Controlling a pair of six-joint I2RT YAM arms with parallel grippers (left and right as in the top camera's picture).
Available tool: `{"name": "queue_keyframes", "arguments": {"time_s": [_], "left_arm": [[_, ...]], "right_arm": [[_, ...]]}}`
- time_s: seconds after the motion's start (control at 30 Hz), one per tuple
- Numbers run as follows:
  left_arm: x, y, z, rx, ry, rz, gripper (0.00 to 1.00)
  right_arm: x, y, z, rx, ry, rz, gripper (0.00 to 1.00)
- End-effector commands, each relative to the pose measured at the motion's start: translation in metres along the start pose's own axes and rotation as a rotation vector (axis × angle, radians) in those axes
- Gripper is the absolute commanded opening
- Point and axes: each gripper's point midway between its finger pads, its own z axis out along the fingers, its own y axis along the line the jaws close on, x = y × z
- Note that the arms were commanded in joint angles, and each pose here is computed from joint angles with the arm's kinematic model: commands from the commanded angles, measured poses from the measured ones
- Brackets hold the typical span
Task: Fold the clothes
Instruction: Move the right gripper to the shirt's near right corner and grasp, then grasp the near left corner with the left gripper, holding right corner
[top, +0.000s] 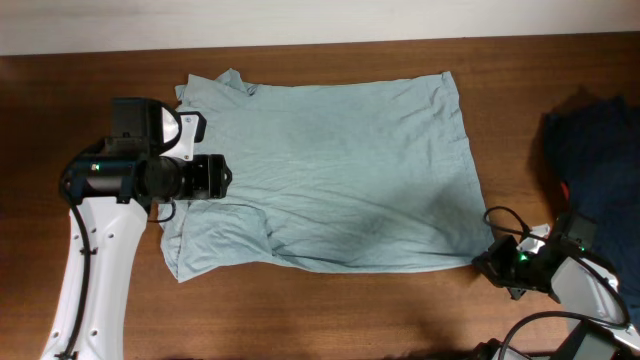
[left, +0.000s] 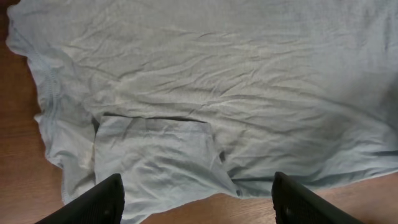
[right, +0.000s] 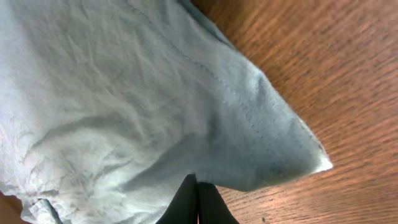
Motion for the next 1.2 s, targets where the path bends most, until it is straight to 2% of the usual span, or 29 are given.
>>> {"name": "queue_keyframes", "arguments": {"time_s": [0.0,0.2,0.3,0.33,0.4,0.43,0.47,0.53,0.67,0.83,0.87,0.97,1.17], "left_arm": [[-0.003,0.008,-0.004,-0.052,-0.014,0.020,0.76],[0.000,0.009,-0.004,-0.059,-0.003,0.021,0.76],[0.020,0.009,-0.004,-0.060,0.079,-0.020,0.75],[0.032,0.012,0.000,-0.069,0.117,-0.143,0.75],[0.042,0.016,0.007,-0.088,0.142,-0.271,0.75],[0.055,0.026,0.014,-0.137,0.165,-0.412,0.79],[0.064,0.032,0.019,-0.157,0.182,-0.490,0.80],[0.084,0.037,0.030,-0.160,0.232,-0.619,0.87],[0.128,0.033,0.057,-0.052,0.350,-0.810,0.87],[0.164,0.044,0.077,-0.042,0.397,-0.976,0.87],[0.170,0.045,0.079,-0.056,0.406,-1.018,0.93],[0.187,0.048,0.089,-0.090,0.418,-1.104,0.99],[0.191,0.058,0.111,-0.102,0.338,-1.175,0.99]], "right_arm": [[-0.009,0.022,-0.009,-0.050,-0.020,-0.107,0.04],[-0.005,0.066,-0.023,0.001,0.008,-0.246,0.04],[-0.005,0.076,-0.026,0.036,-0.007,-0.255,0.04],[-0.005,0.077,-0.026,0.035,-0.007,-0.234,0.04],[-0.006,0.078,-0.026,0.032,-0.010,-0.234,0.04],[-0.006,0.078,-0.026,0.032,-0.010,-0.235,0.04],[-0.006,0.078,-0.026,0.033,-0.009,-0.234,0.04],[-0.005,0.078,-0.026,0.033,-0.008,-0.234,0.04],[-0.005,0.078,-0.026,0.033,-0.008,-0.234,0.04],[-0.005,0.078,-0.026,0.034,-0.008,-0.235,0.04],[-0.006,0.078,-0.026,0.033,-0.009,-0.234,0.04],[-0.006,0.078,-0.026,0.033,-0.009,-0.235,0.04],[-0.006,0.078,-0.026,0.033,-0.009,-0.235,0.04]]}}
